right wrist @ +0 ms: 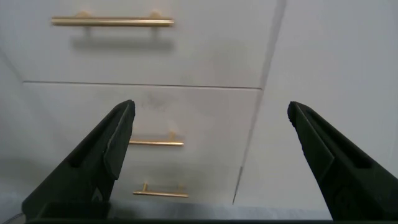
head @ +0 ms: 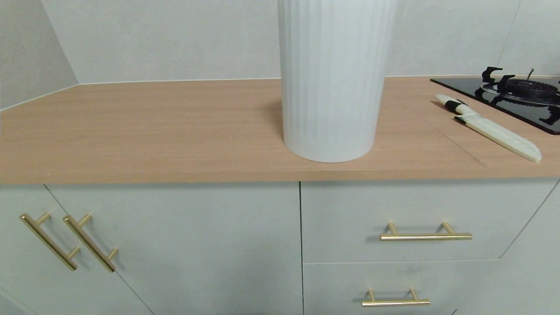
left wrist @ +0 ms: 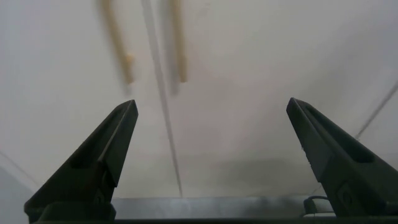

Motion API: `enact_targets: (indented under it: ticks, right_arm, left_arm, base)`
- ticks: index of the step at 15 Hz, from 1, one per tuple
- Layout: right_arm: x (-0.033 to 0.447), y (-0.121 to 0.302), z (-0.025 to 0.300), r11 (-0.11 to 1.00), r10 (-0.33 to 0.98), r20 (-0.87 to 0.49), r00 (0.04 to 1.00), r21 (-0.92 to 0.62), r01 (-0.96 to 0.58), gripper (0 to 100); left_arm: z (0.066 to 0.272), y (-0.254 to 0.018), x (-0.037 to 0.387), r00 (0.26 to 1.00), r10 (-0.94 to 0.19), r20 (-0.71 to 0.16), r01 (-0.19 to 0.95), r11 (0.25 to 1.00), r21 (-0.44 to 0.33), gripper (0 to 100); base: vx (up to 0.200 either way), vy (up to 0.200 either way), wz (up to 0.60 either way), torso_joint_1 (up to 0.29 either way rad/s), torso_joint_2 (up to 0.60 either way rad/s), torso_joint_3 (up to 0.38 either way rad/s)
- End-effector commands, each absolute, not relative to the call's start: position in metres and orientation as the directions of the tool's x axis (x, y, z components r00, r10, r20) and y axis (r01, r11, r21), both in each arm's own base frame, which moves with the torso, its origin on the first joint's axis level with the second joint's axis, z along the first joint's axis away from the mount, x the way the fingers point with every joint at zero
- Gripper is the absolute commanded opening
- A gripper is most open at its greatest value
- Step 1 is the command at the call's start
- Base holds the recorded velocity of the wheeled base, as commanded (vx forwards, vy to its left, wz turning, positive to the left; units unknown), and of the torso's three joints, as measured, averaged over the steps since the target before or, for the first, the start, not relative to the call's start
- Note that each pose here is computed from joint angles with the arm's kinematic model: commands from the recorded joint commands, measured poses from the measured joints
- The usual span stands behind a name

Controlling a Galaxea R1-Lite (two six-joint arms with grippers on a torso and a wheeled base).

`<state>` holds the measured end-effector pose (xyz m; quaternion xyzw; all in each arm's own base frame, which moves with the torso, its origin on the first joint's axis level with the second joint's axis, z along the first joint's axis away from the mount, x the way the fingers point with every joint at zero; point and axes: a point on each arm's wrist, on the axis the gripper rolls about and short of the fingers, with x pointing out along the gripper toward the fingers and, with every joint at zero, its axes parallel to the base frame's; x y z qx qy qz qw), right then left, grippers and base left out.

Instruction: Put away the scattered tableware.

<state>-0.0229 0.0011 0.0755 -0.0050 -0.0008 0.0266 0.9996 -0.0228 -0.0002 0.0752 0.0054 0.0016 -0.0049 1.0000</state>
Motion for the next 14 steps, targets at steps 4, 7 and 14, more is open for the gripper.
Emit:
enact_targets:
  ticks: [4,7,14]
  right_arm:
    - [-0.0228,0.0011,0.0755,0.999,0.054,0.0,0.999,-0.011,-0.054,100]
    - [-0.0228,0.0011,0.0755,0.999,0.054,0.0,0.999,-0.011,-0.054,100]
    - [-0.0228,0.0011,0.0755,0.998,0.054,0.0,0.999,-0.012,-0.054,100]
  left_arm:
    - [0.0752,-0.0002,-0.0228,1.0,-0.009,-0.003,0.009,1.0,0.009,100]
    - [0.0752,-0.0002,-0.0228,1.0,-0.009,-0.003,0.009,1.0,0.009,100]
    - [0.0752,-0.0002,-0.0228,1.0,-0.009,-0.003,0.009,1.0,0.008,100]
  base:
    - [0.0,-0.05,0.0,0.002,0.0,0.001]
    - [0.0,0.0,0.0,0.0,0.0,0.0]
    - [0.0,0.0,0.0,0.0,0.0,0.0]
